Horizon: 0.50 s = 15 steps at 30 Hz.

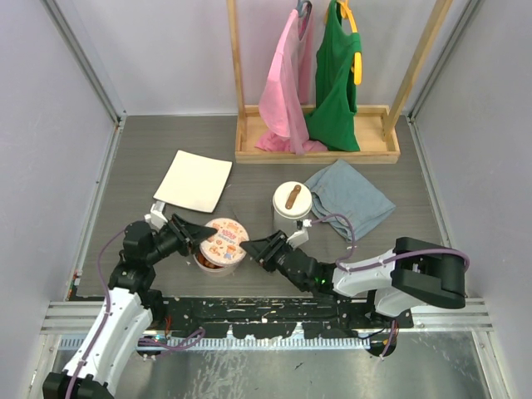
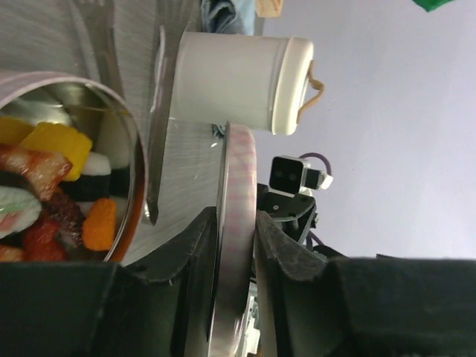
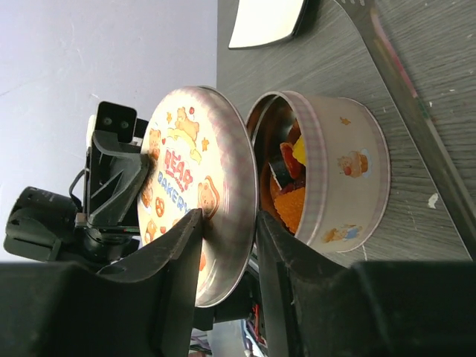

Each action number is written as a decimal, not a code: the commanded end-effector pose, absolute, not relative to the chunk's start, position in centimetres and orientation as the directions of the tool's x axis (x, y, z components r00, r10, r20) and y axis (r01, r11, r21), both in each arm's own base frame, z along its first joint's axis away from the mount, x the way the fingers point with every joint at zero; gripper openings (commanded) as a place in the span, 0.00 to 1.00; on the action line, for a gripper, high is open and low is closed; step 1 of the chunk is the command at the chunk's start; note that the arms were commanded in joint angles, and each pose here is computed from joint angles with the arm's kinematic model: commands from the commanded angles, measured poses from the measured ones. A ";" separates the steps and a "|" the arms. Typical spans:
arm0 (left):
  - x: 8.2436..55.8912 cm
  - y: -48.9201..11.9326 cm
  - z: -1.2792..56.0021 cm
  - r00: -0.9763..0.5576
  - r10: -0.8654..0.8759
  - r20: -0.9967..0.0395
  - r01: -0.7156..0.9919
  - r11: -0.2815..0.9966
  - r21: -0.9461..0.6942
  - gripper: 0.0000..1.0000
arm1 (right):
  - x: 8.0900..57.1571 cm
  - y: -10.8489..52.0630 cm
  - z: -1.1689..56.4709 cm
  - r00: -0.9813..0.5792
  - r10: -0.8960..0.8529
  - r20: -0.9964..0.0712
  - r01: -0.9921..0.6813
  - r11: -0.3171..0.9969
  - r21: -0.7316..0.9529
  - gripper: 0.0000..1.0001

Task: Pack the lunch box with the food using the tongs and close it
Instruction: Close the box lid on the packing box.

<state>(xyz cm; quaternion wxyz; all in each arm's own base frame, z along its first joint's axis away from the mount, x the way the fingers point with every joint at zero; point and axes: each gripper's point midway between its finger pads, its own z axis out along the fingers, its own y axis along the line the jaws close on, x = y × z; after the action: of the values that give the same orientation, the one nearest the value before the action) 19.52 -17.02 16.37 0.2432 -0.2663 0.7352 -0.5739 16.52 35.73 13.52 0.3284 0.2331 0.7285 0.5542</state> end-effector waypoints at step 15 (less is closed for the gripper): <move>18.6 -13.3 12.9 -0.737 -0.584 -0.341 -0.127 0.615 -0.778 0.40 | 17.1 38.1 11.9 -0.706 0.638 -0.307 -0.018 0.418 0.908 0.46</move>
<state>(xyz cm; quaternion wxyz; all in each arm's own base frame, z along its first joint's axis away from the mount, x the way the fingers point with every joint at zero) 18.33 -14.25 12.66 0.2703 -0.2362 0.8325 -0.4221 16.47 37.18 11.68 0.3224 0.2025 0.7725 0.5083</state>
